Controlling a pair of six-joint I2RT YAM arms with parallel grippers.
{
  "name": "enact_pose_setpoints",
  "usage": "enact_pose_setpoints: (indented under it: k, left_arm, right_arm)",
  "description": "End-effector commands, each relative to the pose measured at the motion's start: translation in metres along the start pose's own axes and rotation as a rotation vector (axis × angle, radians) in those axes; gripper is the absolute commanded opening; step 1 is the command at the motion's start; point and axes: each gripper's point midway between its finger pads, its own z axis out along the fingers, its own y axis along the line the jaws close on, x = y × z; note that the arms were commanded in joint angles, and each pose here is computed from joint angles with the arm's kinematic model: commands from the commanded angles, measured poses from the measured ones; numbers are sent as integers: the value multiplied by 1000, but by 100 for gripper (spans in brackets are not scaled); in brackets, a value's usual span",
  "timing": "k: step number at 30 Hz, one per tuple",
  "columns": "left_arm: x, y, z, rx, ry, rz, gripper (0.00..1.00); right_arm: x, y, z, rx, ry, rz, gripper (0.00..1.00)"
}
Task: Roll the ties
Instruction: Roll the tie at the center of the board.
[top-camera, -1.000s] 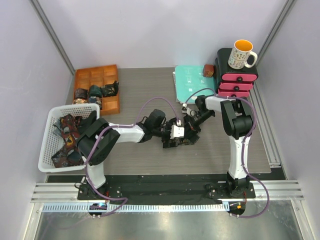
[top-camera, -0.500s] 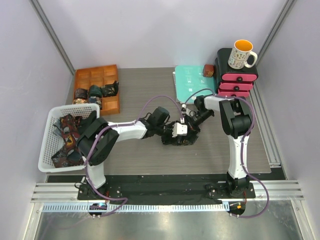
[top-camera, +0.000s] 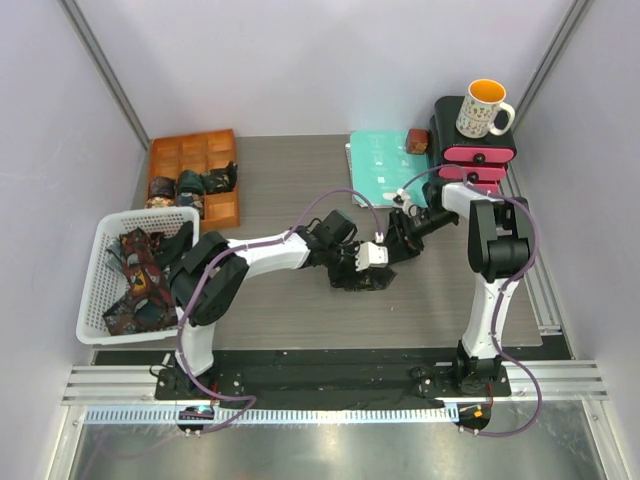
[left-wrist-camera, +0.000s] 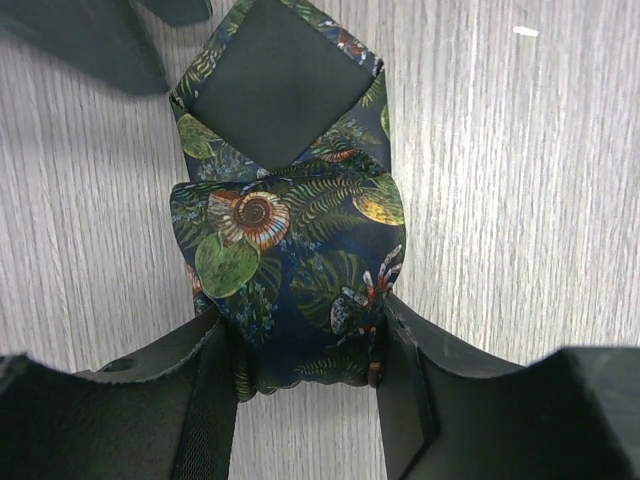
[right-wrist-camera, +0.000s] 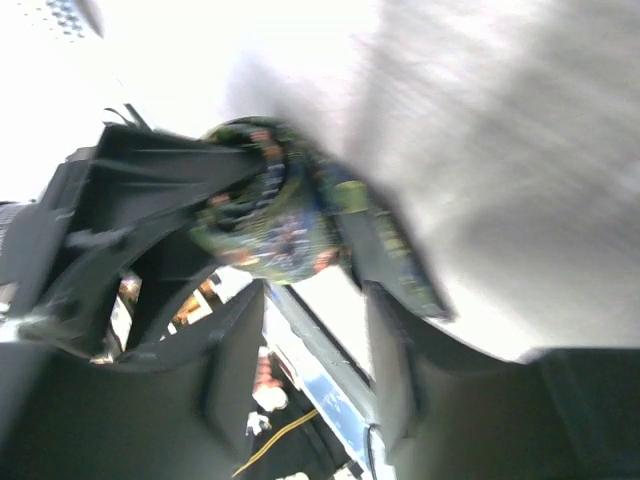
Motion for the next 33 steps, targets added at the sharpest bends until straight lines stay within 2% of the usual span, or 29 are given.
enact_pose_setpoints:
  k: [1,5,13,16,17,20,22,33]
  left_arm:
    - [36,-11,8,31,151,-91,38]
    - [36,-10,9,34,157,-100,38]
    - [36,-10,9,35,161,-106,40]
    - [35,-9,9,27,162,-113,42]
    - [35,-9,9,27,162,-116,43]
    - [31,-8,7,18,150,-124,49]
    - [25,-3,3,-5,125,-125,60]
    - [-30,11,-24,-90,-117,-101,85]
  right_arm:
    - [2,41,-8,-72,-56,-52,54]
    - [7,43,6,-43,-61,-65,54]
    - [7,23,34,16,-48,-81,46]
    - [9,20,38,16,-43,-69,30]
    - [10,18,39,23,-40,-68,19]
    - [14,5,44,55,-20,-48,1]
    - [15,-2,46,79,-12,-36,1]
    - [12,-36,46,201,-2,-38,1]
